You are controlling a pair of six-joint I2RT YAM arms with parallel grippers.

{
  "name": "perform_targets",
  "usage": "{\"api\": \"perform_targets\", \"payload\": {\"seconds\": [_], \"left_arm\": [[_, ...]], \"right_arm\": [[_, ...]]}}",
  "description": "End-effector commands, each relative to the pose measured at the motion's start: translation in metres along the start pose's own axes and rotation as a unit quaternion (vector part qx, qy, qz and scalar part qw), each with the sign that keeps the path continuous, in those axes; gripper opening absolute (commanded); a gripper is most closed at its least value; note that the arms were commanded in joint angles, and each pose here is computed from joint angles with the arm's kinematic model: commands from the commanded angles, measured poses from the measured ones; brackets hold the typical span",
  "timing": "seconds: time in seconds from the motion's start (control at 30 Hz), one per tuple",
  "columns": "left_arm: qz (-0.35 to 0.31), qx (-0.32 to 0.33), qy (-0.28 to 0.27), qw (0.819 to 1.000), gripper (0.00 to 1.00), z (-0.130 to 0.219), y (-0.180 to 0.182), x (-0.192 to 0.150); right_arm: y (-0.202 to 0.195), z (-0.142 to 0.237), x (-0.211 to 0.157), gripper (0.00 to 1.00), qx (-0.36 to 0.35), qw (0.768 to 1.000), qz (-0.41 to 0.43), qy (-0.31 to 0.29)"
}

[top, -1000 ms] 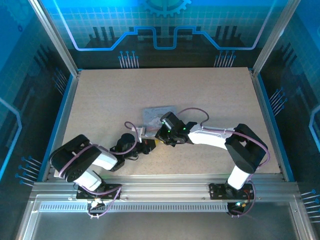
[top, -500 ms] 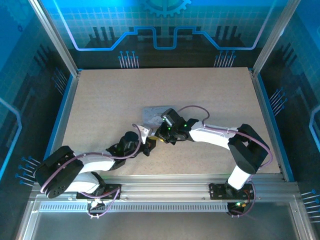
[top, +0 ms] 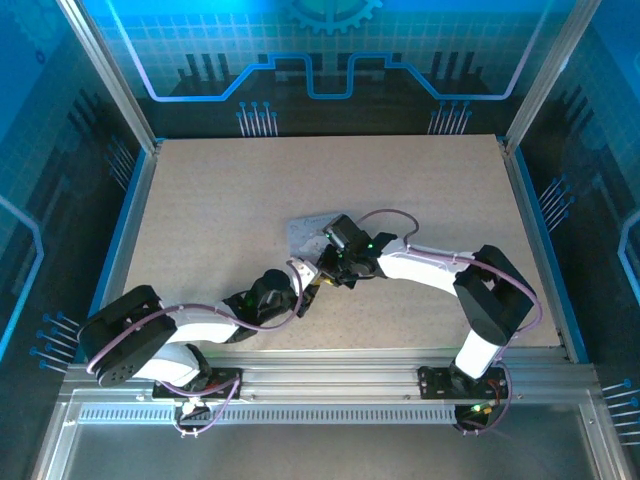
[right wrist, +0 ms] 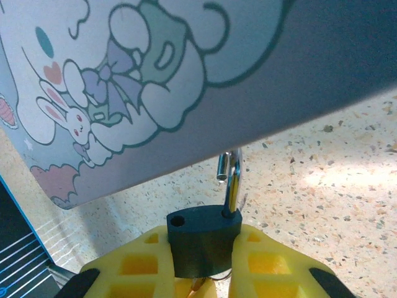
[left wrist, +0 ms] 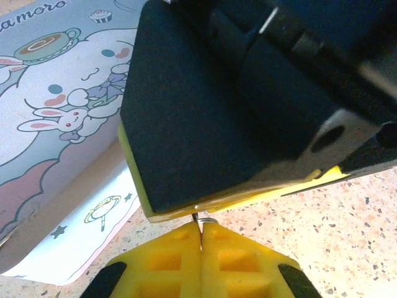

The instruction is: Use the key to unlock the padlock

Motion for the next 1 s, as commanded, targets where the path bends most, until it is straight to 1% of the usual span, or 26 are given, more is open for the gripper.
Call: {"api": "perform_targets", "payload": {"seconds": [0.0, 0.03, 0.1, 0.17, 0.2, 0.27, 0.37, 0.57, 0.77, 0.97], "left_arm": [[-0.006, 0.016, 0.013, 1.0, 0.0, -0.003, 0.002, -0.005], [0.001, 0.016, 0.015, 1.0, 0.0, -0.003, 0.002, -0.006], [0.015, 0.021, 0.026, 0.999, 0.0, -0.005, 0.003, -0.011], [0.029, 0.024, 0.035, 0.999, 0.0, -0.007, 0.004, -0.016], [0.034, 0.026, 0.041, 0.998, 0.0, -0.008, 0.005, -0.019], [0.043, 0.029, 0.05, 0.997, 0.0, -0.011, 0.005, -0.023], [0.056, 0.031, 0.06, 0.996, 0.0, -0.014, 0.006, -0.028], [0.069, 0.032, 0.067, 0.995, 0.0, -0.017, 0.006, -0.03], [0.079, 0.037, 0.069, 0.994, 0.0, -0.016, 0.007, -0.031], [0.081, 0.038, 0.069, 0.994, 0.0, -0.014, 0.007, -0.031]], "right_arm": [[0.02, 0.005, 0.0, 0.0, 0.037, 0.999, 0.022, 0.023], [0.019, 0.005, 0.0, 0.03, 0.034, 0.999, 0.023, 0.024], [0.017, 0.005, -0.001, 0.24, 0.031, 0.999, 0.025, 0.024], [0.016, 0.008, -0.002, 0.4, 0.028, 0.999, 0.028, 0.019], [0.016, 0.011, -0.002, 0.45, 0.025, 0.999, 0.031, 0.014], [0.014, 0.018, -0.003, 0.52, 0.019, 0.999, 0.037, 0.002], [0.007, 0.029, -0.004, 0.55, 0.008, 0.999, 0.04, -0.016], [-0.01, 0.041, -0.007, 0.55, -0.007, 0.999, 0.032, -0.039], [-0.013, 0.04, -0.01, 0.53, -0.006, 0.999, 0.033, -0.04], [-0.009, 0.028, -0.014, 0.49, -0.003, 0.999, 0.034, -0.031]]}}
Point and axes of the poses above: each hand's point on the last joint's axis, 136 mm out from that joint toward the fingers, its own z axis back along the fingers, its own y axis along the line the jaws close on, x = y × z, the point moved 9 cm from there along z, back along the fingers, and after that the axes turned 6 degrees about z, right-handed, at the moved point
